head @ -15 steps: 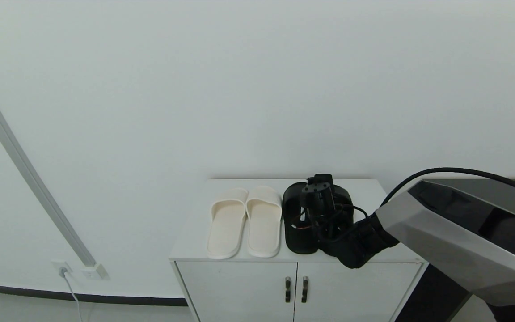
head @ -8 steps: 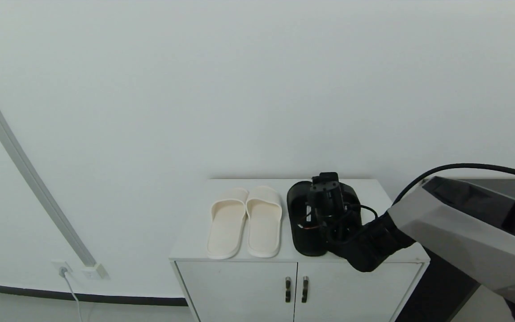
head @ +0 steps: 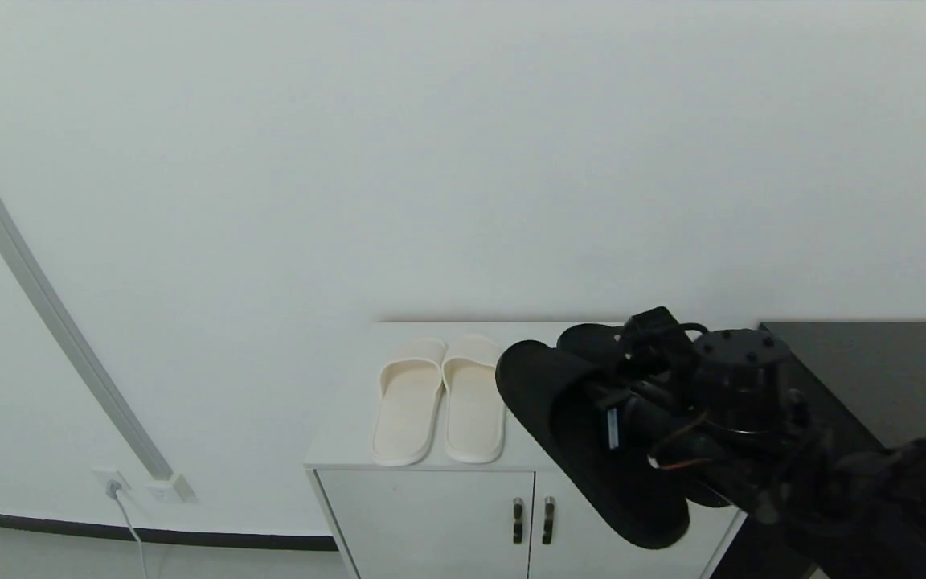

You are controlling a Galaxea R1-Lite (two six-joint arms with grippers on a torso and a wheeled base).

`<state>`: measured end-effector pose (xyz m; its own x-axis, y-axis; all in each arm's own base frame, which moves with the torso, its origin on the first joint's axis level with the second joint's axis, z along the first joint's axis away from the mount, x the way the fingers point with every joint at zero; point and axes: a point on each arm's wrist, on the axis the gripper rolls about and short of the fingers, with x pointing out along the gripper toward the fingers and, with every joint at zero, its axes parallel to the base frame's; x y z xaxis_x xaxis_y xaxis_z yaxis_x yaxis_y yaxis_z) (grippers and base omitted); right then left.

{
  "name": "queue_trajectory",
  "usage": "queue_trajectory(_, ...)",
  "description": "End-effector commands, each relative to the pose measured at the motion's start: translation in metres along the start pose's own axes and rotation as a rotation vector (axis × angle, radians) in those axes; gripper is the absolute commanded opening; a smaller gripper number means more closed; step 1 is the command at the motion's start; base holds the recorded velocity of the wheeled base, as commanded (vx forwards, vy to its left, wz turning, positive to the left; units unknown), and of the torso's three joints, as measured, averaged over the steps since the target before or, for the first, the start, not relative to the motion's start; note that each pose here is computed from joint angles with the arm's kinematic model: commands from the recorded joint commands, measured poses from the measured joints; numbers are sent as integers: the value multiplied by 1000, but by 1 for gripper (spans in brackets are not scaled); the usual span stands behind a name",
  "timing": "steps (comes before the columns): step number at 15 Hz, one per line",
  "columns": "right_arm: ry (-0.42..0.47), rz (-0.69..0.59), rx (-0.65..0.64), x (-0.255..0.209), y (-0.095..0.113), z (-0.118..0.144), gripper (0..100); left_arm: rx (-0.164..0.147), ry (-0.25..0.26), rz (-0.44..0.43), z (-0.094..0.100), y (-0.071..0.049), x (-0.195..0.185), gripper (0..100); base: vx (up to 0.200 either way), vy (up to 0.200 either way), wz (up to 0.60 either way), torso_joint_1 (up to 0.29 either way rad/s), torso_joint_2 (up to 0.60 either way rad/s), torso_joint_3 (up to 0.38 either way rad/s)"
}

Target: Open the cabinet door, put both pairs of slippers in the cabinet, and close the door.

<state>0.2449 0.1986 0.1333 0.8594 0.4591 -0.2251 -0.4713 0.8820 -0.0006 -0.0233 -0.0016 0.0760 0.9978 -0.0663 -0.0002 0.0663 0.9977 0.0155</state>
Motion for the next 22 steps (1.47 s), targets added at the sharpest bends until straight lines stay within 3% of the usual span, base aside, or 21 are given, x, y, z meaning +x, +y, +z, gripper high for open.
queue_trajectory(1,-17,238,-5,-82,-8,12,0,0,1,-1,0,0,0,0,0,0,0,0,0,0)
queue_trajectory(2,35,320,-12,-96,-8,8,0,0,1,-1,0,0,0,0,0,0,0,0,0,0)
queue_trajectory(5,91,400,-15,-112,-8,6,0,0,3,-1,0,0,0,0,0,0,0,0,0,0)
queue_trajectory(11,122,431,-20,-113,-7,-2,0,0,1,0,0,0,0,0,0,0,0,0,0,0)
queue_trajectory(18,129,432,-25,-115,-8,-5,0,0,1,0,0,0,0,0,-200,0,0,2,0,6)
queue_trajectory(22,134,432,-30,-115,-8,-6,0,0,3,0,0,0,0,0,0,0,0,0,0,0)
